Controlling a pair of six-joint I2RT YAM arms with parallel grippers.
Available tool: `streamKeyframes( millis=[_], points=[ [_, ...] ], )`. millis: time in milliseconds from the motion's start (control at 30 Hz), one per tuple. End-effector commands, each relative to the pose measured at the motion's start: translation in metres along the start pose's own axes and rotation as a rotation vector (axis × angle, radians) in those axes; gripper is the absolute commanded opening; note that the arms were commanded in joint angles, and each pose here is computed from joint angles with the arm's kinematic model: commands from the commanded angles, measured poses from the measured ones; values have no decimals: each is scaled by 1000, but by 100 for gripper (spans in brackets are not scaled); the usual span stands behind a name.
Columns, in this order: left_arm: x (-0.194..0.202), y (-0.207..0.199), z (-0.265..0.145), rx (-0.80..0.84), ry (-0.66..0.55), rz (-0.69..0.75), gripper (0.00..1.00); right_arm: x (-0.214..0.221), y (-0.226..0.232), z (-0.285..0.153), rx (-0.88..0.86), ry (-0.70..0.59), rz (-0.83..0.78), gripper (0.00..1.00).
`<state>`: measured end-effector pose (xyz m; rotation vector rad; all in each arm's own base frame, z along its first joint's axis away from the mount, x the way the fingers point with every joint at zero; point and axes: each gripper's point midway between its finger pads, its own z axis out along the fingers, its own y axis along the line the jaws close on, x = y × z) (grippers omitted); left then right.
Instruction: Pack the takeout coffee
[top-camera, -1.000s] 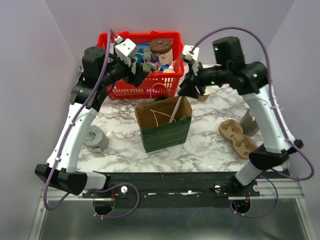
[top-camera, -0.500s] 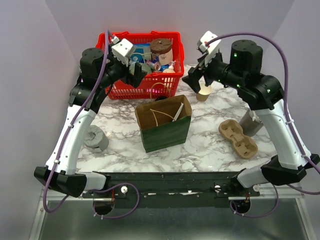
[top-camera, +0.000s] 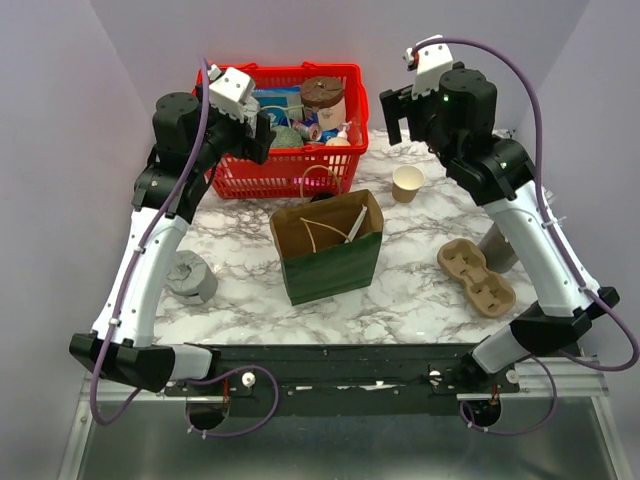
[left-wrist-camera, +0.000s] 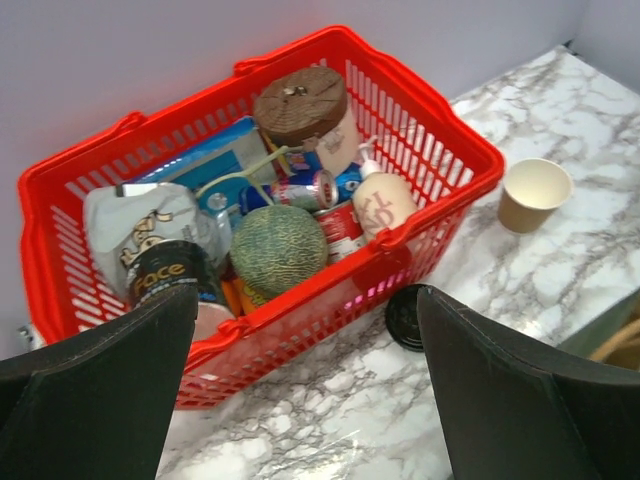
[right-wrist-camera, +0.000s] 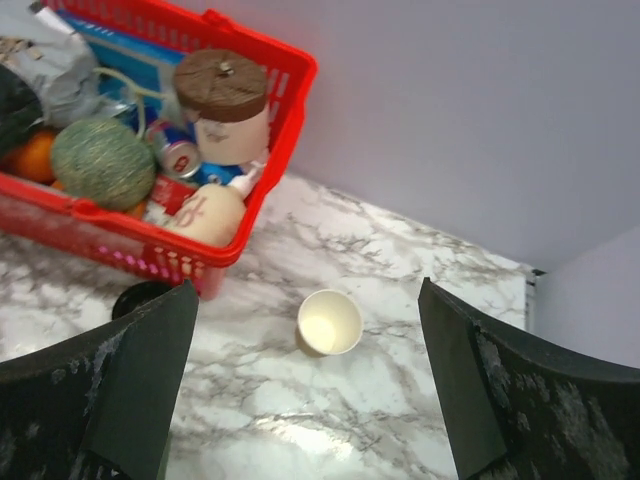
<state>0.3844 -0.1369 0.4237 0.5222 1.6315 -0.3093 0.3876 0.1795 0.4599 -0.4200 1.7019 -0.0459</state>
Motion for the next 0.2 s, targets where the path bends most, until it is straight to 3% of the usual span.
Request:
streamKeyframes(
  millis=[0, 167],
  points=[
    [-22, 37, -9, -182, -36, 41, 99, -23, -60, 8, 250, -85, 55, 100],
    [-32, 50, -14, -249, -55, 92, 99, -23, -80, 22, 287, -77, 69, 100]
  ],
)
